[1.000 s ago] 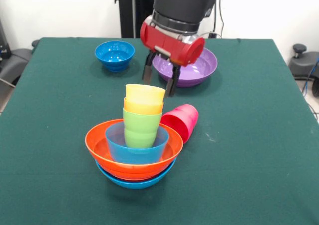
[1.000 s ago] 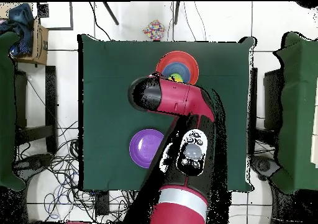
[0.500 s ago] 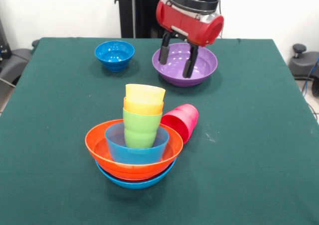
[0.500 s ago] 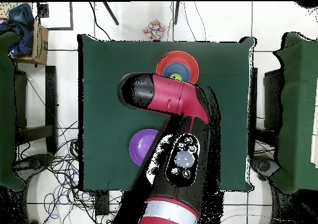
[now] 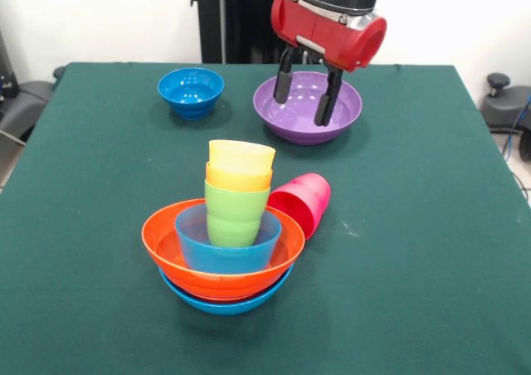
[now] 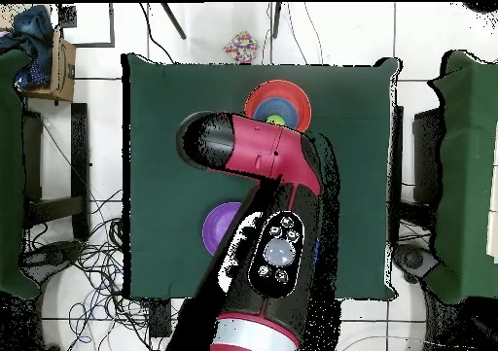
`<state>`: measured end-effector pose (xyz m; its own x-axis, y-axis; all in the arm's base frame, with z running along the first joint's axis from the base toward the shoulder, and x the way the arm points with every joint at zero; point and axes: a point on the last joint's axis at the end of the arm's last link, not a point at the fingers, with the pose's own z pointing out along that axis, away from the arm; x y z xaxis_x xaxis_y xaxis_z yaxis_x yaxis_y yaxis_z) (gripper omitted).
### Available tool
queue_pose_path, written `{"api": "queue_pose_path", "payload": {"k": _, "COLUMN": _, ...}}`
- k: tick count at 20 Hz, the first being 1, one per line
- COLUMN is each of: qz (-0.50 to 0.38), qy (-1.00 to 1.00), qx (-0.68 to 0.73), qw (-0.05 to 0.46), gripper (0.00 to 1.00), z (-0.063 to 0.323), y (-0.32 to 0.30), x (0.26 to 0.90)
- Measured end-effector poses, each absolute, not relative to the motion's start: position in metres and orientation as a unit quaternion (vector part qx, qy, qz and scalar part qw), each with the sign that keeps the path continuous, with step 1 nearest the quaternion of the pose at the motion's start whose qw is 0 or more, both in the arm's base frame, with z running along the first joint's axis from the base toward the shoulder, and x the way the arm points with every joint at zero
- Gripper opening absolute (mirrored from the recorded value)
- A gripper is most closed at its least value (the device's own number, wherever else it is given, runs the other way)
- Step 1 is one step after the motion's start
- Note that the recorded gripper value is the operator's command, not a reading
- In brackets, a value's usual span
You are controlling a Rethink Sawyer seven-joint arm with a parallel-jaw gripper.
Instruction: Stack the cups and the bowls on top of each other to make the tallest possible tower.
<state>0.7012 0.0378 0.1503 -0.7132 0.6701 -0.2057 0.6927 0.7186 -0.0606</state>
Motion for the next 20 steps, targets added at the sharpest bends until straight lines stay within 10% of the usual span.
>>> {"api": "queue_pose_path", "payload": {"k": 20, "qz": -0.084, "qy": 0.928, "qx": 0.353, "qw": 0.090, "gripper": 1.00, "z": 0.153, "y": 0.058, "x": 0.694}}
